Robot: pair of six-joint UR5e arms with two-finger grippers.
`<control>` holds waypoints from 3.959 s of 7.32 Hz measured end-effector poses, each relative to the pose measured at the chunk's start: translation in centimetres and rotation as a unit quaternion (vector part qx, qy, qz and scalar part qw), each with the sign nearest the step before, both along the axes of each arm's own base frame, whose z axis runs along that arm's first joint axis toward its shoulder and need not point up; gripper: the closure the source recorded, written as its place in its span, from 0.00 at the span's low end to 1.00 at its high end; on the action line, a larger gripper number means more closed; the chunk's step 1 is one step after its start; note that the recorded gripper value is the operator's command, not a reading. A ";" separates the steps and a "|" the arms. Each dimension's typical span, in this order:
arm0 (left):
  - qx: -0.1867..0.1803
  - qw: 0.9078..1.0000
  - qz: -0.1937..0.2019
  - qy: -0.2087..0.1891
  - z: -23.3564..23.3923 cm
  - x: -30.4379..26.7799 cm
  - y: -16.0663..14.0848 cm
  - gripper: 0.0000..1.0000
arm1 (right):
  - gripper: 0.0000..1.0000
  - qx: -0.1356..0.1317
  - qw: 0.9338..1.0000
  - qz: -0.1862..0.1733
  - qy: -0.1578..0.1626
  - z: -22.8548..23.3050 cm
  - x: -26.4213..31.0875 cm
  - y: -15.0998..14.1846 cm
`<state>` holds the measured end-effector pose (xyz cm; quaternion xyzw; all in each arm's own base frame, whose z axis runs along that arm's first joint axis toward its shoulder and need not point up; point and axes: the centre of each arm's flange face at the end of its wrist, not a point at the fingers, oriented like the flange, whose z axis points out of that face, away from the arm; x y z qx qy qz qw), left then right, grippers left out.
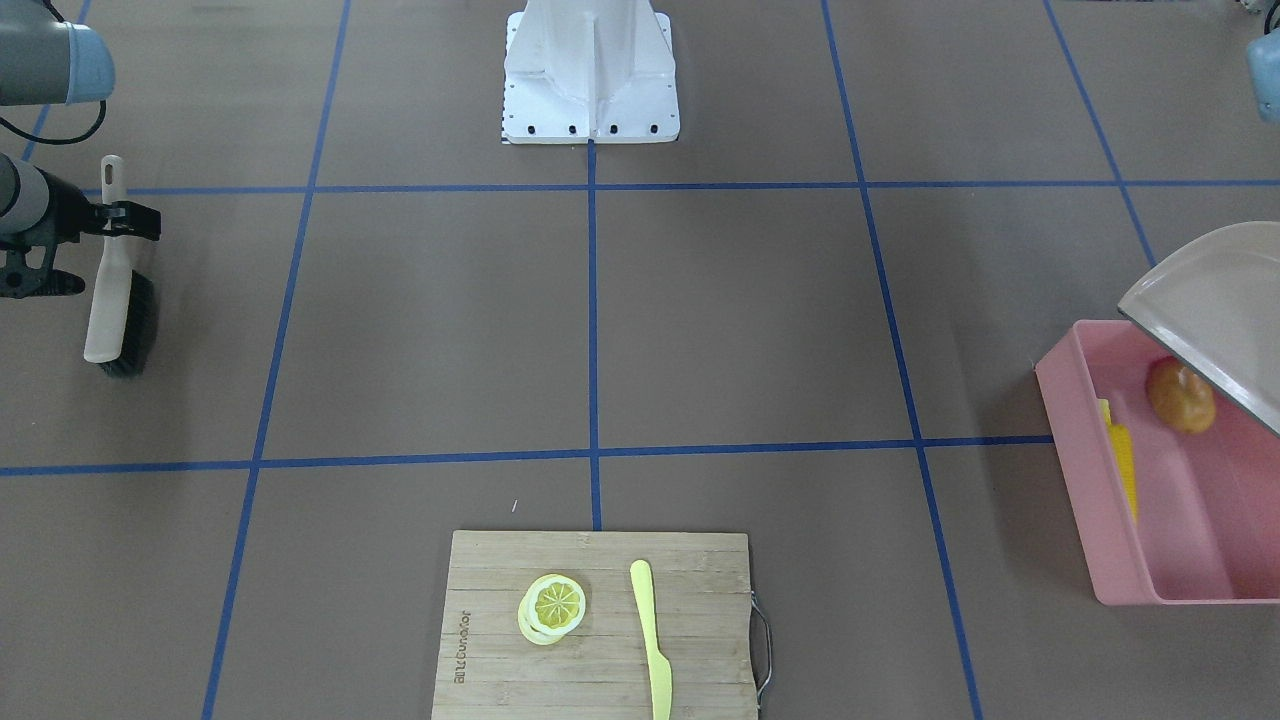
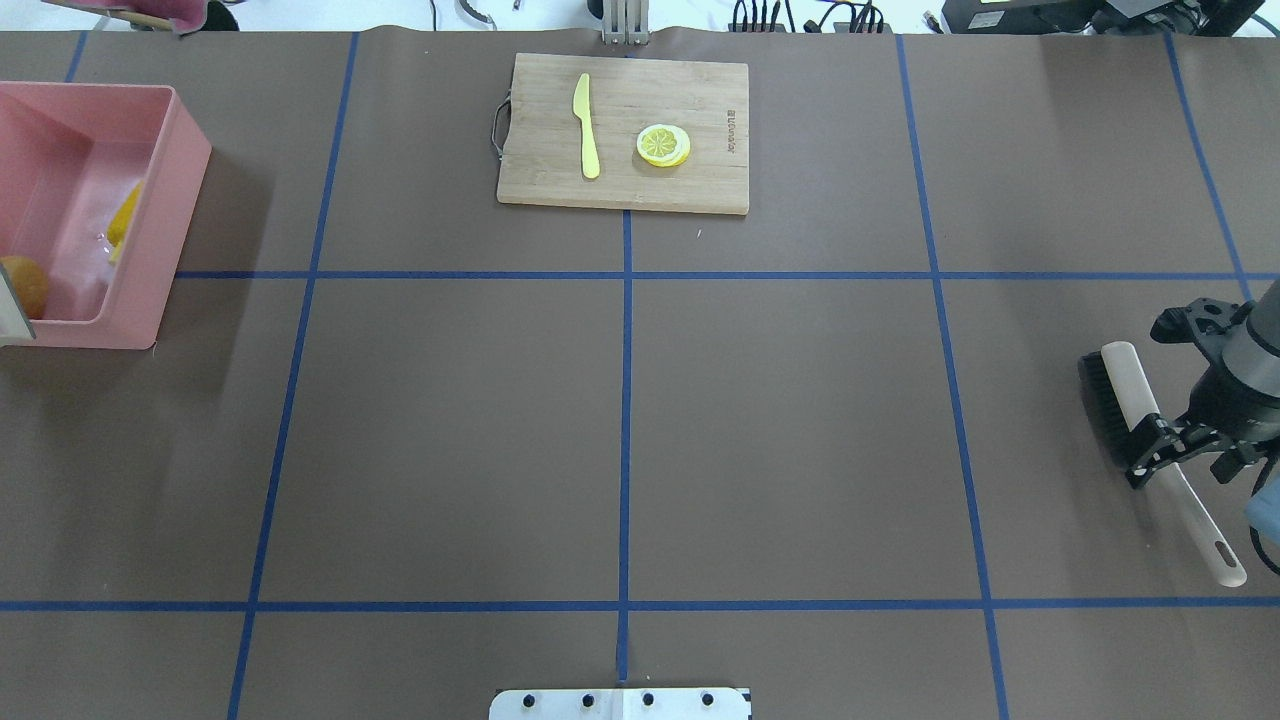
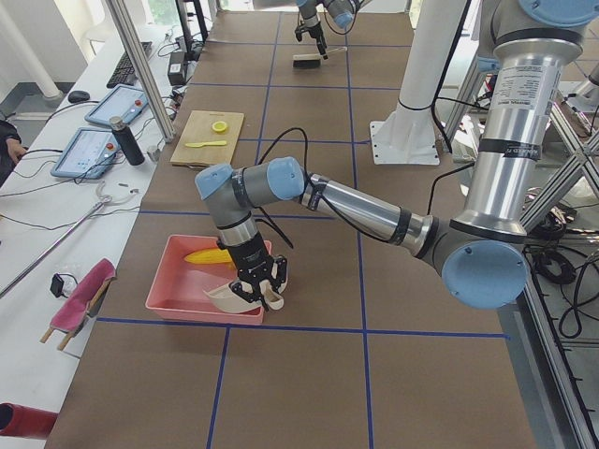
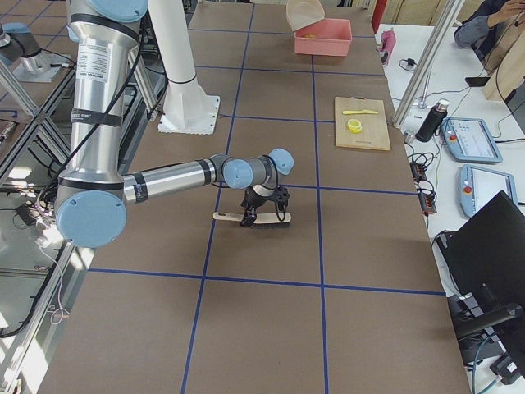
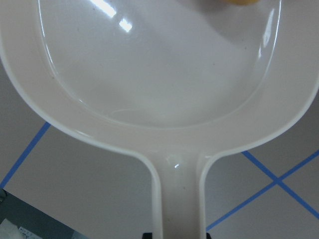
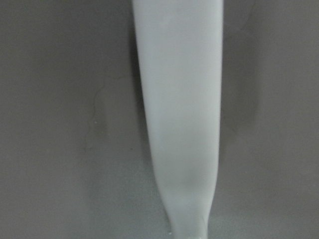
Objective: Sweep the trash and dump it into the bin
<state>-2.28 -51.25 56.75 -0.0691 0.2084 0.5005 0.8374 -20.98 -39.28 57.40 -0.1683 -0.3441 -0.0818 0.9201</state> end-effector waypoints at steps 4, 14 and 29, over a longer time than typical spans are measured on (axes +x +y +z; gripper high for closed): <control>0.016 1.000 0.018 -0.001 -1.4 -0.4 0.6 1.00 | 0.00 0.034 0.994 0.105 -0.007 -1.4 10.0 -4.7; 0.218 0.942 0.000 0.254 -15.9 4.1 -2.5 1.00 | 0.00 0.079 0.979 0.181 0.046 6.6 28.0 -4.4; 0.185 0.926 0.122 0.304 -16.6 39.6 0.5 1.00 | 0.00 0.161 0.973 0.166 -0.018 11.4 27.3 -3.0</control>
